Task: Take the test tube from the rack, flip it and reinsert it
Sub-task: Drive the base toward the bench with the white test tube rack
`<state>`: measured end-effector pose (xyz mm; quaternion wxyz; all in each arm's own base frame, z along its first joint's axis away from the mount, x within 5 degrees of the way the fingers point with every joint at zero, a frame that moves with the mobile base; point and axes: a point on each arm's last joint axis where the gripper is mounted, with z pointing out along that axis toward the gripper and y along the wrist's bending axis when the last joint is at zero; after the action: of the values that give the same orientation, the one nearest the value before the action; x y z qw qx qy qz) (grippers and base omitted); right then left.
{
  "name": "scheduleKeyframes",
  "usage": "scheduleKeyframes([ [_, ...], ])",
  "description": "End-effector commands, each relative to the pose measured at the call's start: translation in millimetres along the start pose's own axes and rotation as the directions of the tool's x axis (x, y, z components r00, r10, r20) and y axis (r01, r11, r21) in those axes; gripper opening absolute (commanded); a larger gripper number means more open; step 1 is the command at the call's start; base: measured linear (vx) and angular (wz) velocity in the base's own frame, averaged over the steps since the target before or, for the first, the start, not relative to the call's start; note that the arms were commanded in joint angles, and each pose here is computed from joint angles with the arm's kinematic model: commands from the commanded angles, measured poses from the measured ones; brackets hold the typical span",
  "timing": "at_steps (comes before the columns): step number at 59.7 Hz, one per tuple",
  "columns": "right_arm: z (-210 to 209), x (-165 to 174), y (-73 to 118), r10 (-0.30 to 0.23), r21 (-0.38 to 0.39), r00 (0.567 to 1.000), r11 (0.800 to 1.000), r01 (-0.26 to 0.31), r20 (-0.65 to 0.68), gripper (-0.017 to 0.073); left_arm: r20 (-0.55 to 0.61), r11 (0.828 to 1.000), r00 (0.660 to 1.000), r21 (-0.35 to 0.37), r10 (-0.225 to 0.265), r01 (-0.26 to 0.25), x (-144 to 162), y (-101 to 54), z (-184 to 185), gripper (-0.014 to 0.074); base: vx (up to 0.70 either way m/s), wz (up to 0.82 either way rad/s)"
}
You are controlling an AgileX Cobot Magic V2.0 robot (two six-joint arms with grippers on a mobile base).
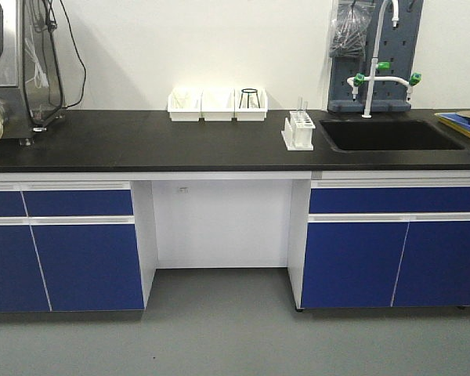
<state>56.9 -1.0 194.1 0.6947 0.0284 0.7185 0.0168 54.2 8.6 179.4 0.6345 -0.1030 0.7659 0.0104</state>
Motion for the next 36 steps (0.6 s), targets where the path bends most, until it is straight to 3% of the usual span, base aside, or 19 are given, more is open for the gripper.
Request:
scheduleKeyframes([
  [1,-1.2,-8.1,0.8,-0.011,-0.009,0.995,1.000,0.012,0.094,-0.0009,0.079,1.000,0.997,0.015,-0.004,0.003,-6.7,-1.3,-0.3,-0.0006,0.00,0.00],
  [36,-1.2,-8.1,0.8,-0.011,-0.009,0.995,1.000,0.012,0.094,-0.0009,0.079,1.000,0.997,0.015,-0.004,0.003,-6.7,-1.3,-0.3,-0.0006,0.11,-0.02],
])
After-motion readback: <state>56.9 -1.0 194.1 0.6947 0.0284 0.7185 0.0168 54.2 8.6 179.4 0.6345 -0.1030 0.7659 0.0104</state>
